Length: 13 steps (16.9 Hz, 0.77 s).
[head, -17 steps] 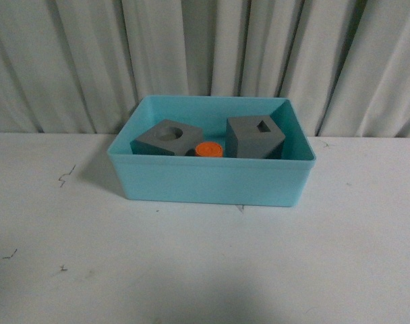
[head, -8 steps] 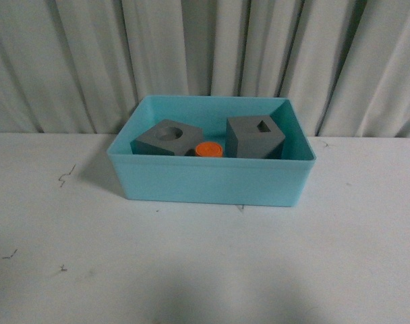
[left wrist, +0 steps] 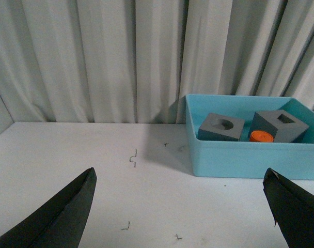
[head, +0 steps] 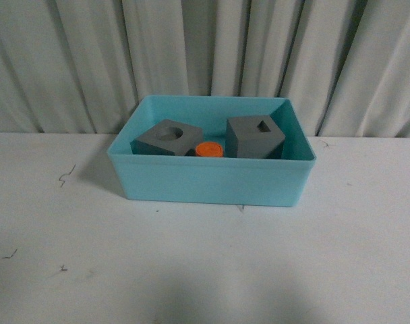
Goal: Place gray and orange parts in blue box
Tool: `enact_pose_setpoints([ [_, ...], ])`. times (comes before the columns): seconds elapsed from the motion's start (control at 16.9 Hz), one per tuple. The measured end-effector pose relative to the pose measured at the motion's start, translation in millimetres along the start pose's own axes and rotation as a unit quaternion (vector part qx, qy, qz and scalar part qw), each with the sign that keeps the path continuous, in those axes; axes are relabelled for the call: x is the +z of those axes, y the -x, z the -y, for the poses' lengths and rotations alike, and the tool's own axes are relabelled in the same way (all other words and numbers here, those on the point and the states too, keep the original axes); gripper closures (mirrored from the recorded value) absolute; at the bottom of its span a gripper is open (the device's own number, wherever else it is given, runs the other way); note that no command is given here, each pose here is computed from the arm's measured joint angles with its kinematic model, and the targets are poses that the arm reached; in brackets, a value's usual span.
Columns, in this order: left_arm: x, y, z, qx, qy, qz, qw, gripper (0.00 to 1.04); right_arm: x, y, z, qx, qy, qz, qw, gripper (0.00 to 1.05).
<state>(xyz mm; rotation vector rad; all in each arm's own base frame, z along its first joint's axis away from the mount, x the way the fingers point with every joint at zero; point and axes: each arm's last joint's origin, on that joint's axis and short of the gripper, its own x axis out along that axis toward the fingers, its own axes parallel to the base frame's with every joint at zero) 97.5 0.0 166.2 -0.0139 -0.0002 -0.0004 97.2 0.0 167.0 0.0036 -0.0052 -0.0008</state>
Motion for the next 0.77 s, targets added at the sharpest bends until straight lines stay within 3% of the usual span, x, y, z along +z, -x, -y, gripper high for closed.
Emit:
enact_pose_setpoints([
  [0.77,0.0,0.0,0.0,0.0,0.0,0.0,1.0,0.07,0.0,0.0,0.0,0.0,0.0,0.0,1.0,0.06],
])
